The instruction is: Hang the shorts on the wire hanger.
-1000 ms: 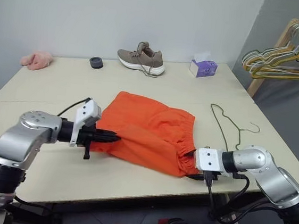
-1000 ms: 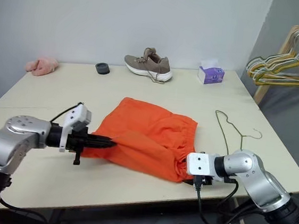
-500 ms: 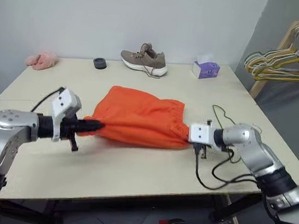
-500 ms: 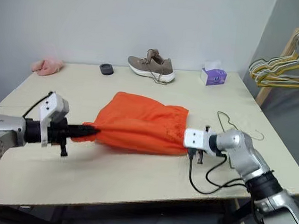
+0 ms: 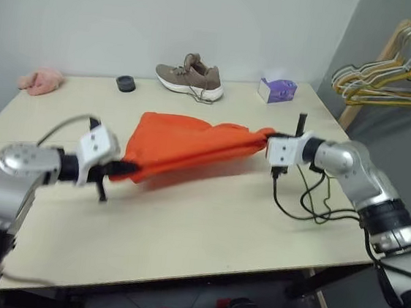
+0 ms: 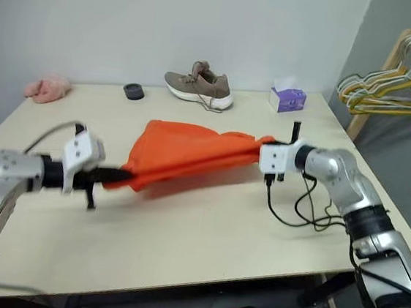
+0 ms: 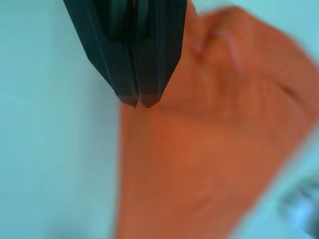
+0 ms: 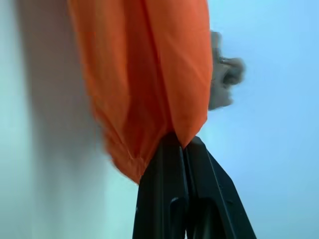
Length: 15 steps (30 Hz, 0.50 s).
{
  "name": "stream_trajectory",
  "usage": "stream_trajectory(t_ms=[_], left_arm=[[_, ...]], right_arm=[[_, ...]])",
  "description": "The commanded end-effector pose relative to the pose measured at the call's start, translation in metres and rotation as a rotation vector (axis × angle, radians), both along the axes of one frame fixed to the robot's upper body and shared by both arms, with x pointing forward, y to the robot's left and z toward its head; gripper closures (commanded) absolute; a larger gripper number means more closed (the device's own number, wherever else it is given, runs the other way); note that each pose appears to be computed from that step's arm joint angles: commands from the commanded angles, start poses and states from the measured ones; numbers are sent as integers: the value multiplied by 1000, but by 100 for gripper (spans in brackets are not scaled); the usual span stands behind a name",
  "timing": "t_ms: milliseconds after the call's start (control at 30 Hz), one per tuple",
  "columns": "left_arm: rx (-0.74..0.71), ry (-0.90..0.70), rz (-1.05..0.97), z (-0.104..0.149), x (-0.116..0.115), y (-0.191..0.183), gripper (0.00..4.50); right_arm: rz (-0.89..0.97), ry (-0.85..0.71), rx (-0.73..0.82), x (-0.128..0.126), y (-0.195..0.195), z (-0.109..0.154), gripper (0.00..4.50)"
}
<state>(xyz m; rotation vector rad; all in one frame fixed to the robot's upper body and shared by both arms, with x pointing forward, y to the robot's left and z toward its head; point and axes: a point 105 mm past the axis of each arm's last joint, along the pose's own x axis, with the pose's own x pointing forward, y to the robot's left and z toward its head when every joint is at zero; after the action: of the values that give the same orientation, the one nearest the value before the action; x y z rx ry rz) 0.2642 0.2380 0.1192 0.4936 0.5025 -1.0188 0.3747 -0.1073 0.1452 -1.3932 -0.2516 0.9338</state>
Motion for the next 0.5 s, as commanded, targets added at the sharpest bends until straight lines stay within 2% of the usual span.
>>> stream_trajectory(t_ms=[33, 133, 200, 300, 367, 500], left_arm=[[17, 96, -44, 7, -34, 3, 450], [-17, 202, -41, 1, -59, 0, 450], [-19, 271, -39, -6, -76, 1, 450], [18, 362, -38, -22, -100, 6, 450], [43, 371, -30, -31, -105, 9, 450], [20, 328, 14, -36, -97, 9, 450]], right_arm=[[92, 9, -38, -26, 9, -10, 445], [138, 124, -81, -49, 10, -35, 445], [166, 257, -127, -69, 5, -53, 445], [175, 377, -170, -86, -3, -63, 445], [159, 414, -181, -89, -7, -65, 445], [134, 453, -163, -92, -5, -65, 445]])
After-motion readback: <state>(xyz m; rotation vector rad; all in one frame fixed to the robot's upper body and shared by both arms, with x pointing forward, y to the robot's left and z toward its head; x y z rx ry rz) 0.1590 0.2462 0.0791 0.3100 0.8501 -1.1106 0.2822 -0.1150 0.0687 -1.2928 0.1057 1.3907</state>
